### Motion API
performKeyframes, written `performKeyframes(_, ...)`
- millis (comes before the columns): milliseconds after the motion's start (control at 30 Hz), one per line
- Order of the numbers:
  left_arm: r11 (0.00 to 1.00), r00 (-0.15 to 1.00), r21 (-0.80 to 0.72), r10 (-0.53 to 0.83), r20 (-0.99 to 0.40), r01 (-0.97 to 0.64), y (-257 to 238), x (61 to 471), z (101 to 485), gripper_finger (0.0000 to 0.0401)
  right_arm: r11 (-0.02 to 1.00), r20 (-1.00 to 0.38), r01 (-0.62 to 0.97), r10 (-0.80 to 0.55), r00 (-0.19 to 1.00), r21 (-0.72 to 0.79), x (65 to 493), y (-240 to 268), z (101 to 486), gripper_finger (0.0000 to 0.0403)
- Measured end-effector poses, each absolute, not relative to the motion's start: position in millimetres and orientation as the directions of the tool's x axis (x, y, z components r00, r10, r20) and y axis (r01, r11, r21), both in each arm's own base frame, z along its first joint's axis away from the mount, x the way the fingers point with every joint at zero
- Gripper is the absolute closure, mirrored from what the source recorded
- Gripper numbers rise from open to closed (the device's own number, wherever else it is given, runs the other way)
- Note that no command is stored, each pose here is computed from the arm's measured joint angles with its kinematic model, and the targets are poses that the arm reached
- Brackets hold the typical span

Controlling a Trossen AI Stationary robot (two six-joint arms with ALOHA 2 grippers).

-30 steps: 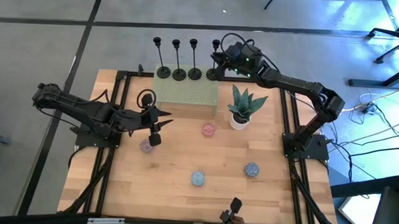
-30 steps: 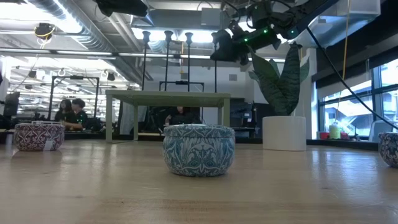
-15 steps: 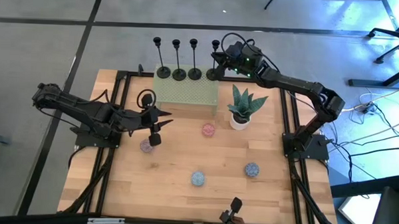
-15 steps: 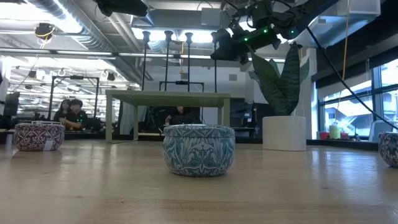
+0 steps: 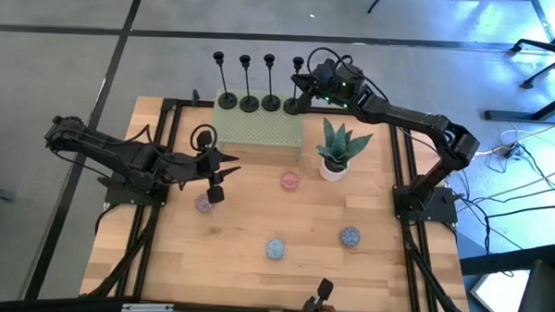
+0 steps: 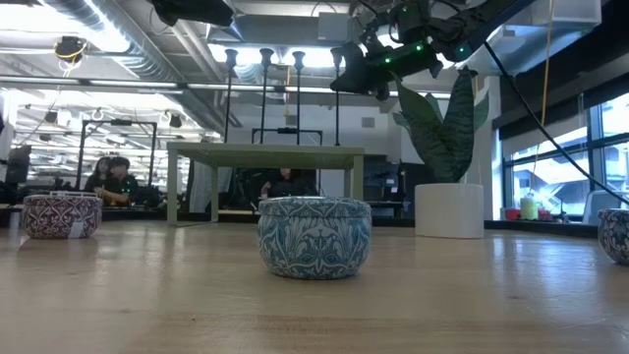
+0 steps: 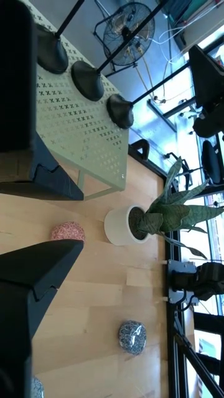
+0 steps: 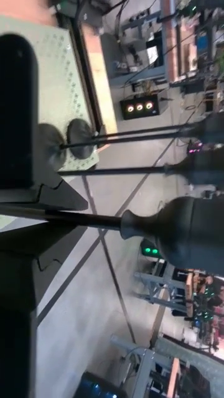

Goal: Pick & Place candle stick holders
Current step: Align the black candle holder with the other black candle holder on the shelf

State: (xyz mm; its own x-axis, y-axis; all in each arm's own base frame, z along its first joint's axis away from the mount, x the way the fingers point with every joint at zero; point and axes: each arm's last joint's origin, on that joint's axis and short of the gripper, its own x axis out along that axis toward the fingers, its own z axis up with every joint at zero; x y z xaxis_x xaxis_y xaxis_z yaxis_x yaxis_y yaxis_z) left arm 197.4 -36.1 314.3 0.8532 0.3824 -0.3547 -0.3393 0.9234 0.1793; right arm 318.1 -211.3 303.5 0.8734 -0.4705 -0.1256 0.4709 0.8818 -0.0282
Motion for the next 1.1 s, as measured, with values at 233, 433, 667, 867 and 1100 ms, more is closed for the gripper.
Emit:
performKeyframes(233,0.923,0.853,0.179,0.383,-0.355,-0.340,-36.0,197.4,314.3,0.0295,0.886,-0.093,0.464,-0.464,0.881,-0.023,318.9,-210.8,306.6,0.0364)
performKeyframes(433,0.923,0.853,0.179,0.382,-0.355,-0.339,-36.1,197.4,314.3,0.0295,0.889,-0.128,0.457,-0.455,0.881,-0.016,319.7,-208.8,303.2,0.0364)
performKeyframes(667,0.923,0.853,0.180,0.382,-0.355,-0.339,-36.1,197.4,314.3,0.0295,0.896,-0.129,0.443,-0.442,0.888,-0.023,322.7,-204.0,303.2,0.0364)
performKeyframes(867,0.923,0.853,0.179,0.382,-0.355,-0.339,-36.1,197.4,314.3,0.0295,0.891,-0.096,0.453,-0.454,0.886,-0.030,321.0,-207.4,306.3,0.0364)
performKeyframes(1100,0.923,0.853,0.179,0.382,-0.355,-0.339,-36.1,197.4,314.3,0.0295,0.887,-0.112,0.461,-0.461,0.880,-0.029,320.3,-210.1,303.6,0.0364)
